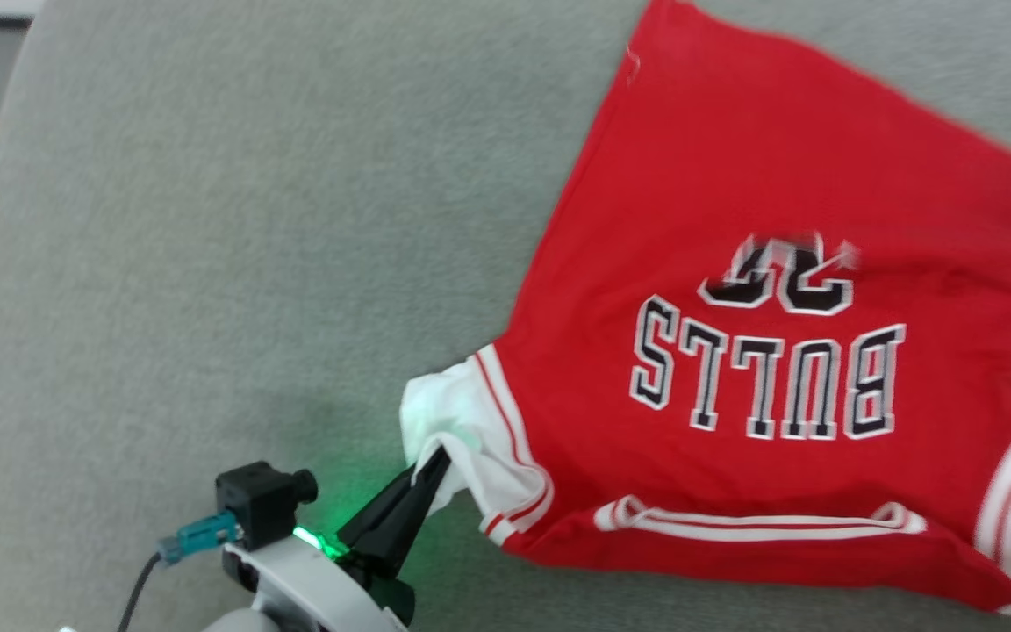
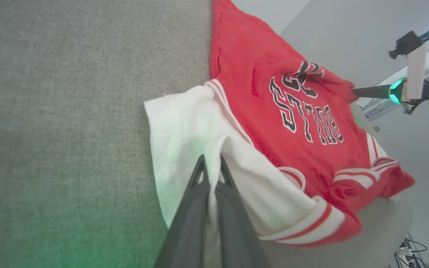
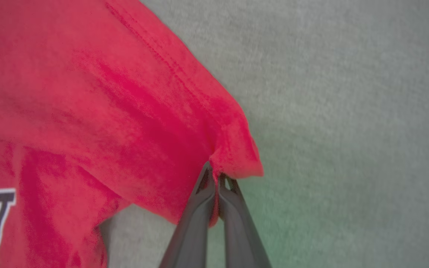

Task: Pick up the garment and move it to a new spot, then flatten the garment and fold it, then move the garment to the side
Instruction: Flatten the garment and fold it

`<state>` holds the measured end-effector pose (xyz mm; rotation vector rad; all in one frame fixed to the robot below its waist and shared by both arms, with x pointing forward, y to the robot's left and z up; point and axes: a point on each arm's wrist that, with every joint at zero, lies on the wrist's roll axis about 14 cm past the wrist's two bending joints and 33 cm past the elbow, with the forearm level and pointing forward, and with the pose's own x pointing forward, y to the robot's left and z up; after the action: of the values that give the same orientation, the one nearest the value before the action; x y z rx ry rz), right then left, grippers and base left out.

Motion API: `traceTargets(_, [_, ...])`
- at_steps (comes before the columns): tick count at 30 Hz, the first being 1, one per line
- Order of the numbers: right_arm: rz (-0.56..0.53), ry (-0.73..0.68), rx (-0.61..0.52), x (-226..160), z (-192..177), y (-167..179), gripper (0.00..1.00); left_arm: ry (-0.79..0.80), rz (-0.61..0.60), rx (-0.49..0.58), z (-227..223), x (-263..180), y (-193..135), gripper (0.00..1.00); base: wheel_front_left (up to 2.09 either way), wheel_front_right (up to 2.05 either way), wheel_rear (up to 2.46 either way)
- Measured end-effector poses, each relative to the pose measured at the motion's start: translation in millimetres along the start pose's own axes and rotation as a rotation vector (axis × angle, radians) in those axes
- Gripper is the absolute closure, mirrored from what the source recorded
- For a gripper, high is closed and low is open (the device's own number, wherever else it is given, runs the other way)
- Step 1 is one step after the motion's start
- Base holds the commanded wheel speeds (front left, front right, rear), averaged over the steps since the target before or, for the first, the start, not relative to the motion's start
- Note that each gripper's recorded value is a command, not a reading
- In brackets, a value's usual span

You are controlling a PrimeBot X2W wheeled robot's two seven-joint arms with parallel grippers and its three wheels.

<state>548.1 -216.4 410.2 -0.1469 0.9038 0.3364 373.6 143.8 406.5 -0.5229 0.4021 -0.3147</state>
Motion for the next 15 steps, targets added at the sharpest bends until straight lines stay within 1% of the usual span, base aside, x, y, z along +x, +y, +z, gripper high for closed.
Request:
traceTargets(4, [0.0,0.011,0.024,-32.0,-32.2,-4.8,1.0,0.004,-0.036,0.017,3.9,1.0,-11.3,1.0,0.0,0.0,0.0])
traceTargets(8, [0.006,0.038,0.044,-61.1,-67.3,-2.3,1.0,0.004,-0.076,0.041,8.9,6.5,-23.7,1.0,0.0,0.0,0.0])
traceTargets(11, [0.024,0.086,0.053,-79.0,-98.7,8.2,1.0,-0.003,-0.103,0.052,13.1,11.3,-32.2,1.0,0.0,0.0,0.0])
traceTargets(15, [0.069,0.153,0.086,-97.9,-139.6,31.0,1.0,0.005,-0.14,0.07,14.0,17.6,-42.5,1.0,0.0,0.0,0.0])
